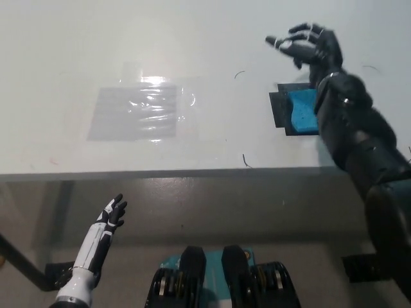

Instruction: A soft sponge is kept on the balc marked spot on the table infront of the robot and it uses its right hand fist to press down on it and drrags it across the table in a back and forth manner twice to clean it

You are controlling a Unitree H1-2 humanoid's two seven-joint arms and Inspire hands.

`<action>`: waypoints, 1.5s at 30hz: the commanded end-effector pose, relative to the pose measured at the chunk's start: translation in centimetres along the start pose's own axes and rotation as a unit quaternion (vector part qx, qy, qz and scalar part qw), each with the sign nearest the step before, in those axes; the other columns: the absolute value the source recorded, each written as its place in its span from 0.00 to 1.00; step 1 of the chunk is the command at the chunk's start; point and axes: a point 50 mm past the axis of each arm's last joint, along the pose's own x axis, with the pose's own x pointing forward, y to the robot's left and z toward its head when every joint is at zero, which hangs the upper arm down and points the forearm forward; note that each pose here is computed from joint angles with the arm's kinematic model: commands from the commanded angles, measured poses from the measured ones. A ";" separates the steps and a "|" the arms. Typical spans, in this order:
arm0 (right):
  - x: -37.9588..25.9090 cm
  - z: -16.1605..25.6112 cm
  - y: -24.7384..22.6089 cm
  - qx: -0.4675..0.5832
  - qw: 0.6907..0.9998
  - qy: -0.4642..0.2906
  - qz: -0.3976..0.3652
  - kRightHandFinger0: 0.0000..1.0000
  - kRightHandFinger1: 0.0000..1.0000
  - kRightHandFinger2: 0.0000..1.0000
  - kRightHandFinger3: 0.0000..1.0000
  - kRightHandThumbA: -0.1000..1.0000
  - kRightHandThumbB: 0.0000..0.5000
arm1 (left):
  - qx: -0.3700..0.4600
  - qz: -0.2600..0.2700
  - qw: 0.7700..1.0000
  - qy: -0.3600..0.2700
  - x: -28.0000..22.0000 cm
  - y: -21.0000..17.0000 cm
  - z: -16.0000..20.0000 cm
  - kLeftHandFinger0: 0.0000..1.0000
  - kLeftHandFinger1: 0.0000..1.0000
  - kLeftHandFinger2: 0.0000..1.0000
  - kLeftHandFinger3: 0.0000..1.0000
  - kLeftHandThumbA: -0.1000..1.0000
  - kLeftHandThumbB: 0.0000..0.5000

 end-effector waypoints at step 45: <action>-8.1 -11.1 14.5 0.039 0.986 0.028 0.157 0.00 0.00 0.08 0.02 1.00 0.15 | -0.002 -0.032 0.999 -0.017 -2.4 -1.2 -1.0 1.00 1.00 1.00 1.00 1.00 0.06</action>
